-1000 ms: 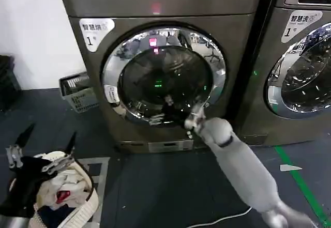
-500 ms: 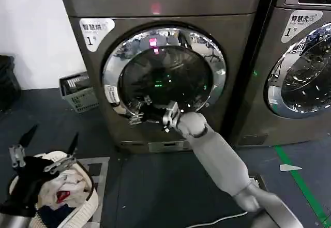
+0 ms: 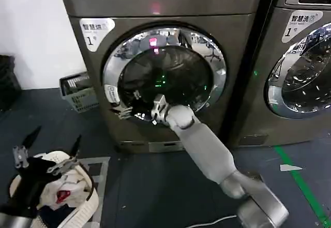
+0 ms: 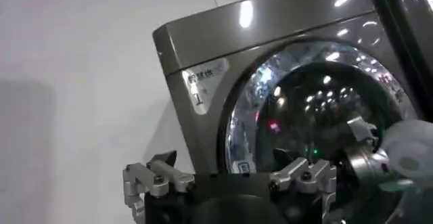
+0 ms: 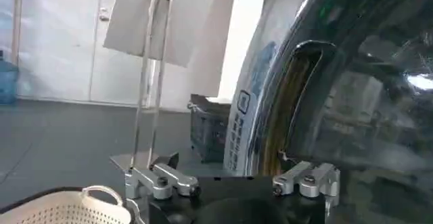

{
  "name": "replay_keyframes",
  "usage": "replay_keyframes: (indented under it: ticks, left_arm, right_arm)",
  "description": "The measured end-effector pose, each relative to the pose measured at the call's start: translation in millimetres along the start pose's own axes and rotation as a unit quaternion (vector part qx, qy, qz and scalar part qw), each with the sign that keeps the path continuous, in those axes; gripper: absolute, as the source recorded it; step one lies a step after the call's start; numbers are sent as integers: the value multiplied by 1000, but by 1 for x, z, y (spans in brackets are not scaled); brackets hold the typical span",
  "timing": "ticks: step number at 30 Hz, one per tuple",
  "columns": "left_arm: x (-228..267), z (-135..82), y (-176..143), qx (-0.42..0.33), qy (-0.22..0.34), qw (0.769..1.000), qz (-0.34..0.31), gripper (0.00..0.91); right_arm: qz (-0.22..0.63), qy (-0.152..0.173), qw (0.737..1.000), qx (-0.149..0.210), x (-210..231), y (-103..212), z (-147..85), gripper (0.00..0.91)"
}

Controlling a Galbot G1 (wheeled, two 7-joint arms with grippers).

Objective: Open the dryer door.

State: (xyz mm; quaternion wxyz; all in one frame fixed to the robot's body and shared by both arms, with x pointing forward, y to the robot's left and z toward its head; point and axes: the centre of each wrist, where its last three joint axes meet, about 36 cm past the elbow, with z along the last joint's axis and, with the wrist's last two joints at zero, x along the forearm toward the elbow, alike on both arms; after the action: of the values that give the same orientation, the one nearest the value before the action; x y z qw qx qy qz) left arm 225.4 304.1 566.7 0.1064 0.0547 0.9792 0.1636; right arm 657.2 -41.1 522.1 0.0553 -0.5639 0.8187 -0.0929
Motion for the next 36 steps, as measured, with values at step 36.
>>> replay_keyframes:
  ticks: [36]
  left_arm:
    - [-52,86,57,134,28,986,100,907]
  right_arm:
    - [-217,-17,976,-16,125,31,0,907]
